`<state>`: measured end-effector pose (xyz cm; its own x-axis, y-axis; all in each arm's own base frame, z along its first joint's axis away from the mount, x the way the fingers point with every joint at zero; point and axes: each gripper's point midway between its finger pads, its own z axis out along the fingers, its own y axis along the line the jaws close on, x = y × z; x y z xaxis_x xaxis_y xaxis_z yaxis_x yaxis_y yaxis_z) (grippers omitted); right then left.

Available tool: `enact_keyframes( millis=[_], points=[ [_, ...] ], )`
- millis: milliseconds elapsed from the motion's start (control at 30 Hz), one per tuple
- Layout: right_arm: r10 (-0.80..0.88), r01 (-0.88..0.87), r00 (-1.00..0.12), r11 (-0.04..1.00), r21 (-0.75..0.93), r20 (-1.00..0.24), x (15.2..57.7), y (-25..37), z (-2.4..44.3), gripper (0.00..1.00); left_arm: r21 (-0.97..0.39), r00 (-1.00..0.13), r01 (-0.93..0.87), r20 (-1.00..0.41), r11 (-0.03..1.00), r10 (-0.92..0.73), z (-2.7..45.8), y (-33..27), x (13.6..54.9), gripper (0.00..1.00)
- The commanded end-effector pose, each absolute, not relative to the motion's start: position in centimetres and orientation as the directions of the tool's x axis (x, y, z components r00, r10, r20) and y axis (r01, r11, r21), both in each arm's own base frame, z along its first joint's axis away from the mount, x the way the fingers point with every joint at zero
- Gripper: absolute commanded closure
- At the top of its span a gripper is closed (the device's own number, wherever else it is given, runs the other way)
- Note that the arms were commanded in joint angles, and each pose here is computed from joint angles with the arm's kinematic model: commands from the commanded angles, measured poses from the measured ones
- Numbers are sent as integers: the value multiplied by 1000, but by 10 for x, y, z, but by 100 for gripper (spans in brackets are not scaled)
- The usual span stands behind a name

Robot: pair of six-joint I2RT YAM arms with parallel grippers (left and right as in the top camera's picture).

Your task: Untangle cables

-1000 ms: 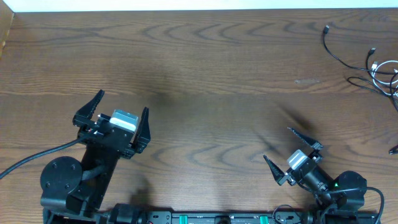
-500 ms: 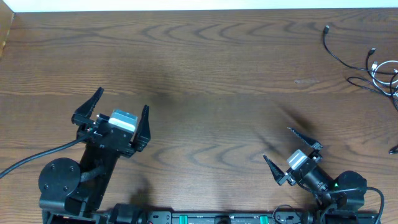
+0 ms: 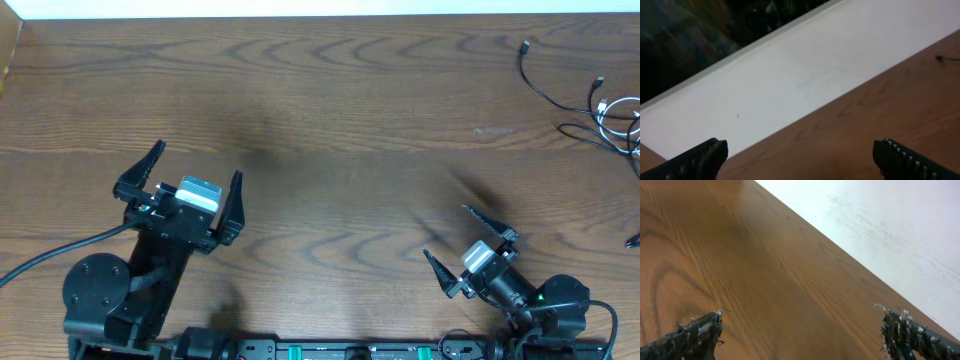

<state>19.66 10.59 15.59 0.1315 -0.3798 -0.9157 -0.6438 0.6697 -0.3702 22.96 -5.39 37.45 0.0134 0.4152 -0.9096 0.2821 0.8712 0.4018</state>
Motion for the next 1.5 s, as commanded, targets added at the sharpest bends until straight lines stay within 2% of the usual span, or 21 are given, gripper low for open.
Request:
enact_keyframes(
  millis=[0,200,433,533,733,867,1000,1167,1467],
  points=[
    [-384,-647,140,662,-378,-913,196,107,154,1,391,-8,304,-911,869,413,370,-56,227,2],
    [-384,-647,140,662,-378,-913,196,107,154,1,313,-141,479,-895,820,424,323,-75,210,2],
    [-384,-647,140,662,-378,-913,196,107,154,1,227,-70,681,-926,696,371,305,-116,203,2],
    [-384,-647,140,662,-378,-913,196,107,154,1,241,15,728,-941,642,337,292,-131,210,2],
    [-384,-647,140,662,-378,-913,196,107,154,1,405,305,710,-914,577,266,274,-148,221,2],
    [-384,-647,140,662,-378,-913,196,107,154,1,490,430,637,-867,596,253,260,-146,218,2],
    [-384,-647,140,662,-378,-913,196,107,154,1,520,475,549,-838,654,268,248,-135,217,2],
    [-384,-647,140,662,-378,-913,196,107,154,1,509,455,453,-838,732,301,243,-118,223,2],
    [-384,-647,140,662,-378,-913,196,107,154,1,448,327,234,-872,863,364,228,-71,240,2]
  ],
)
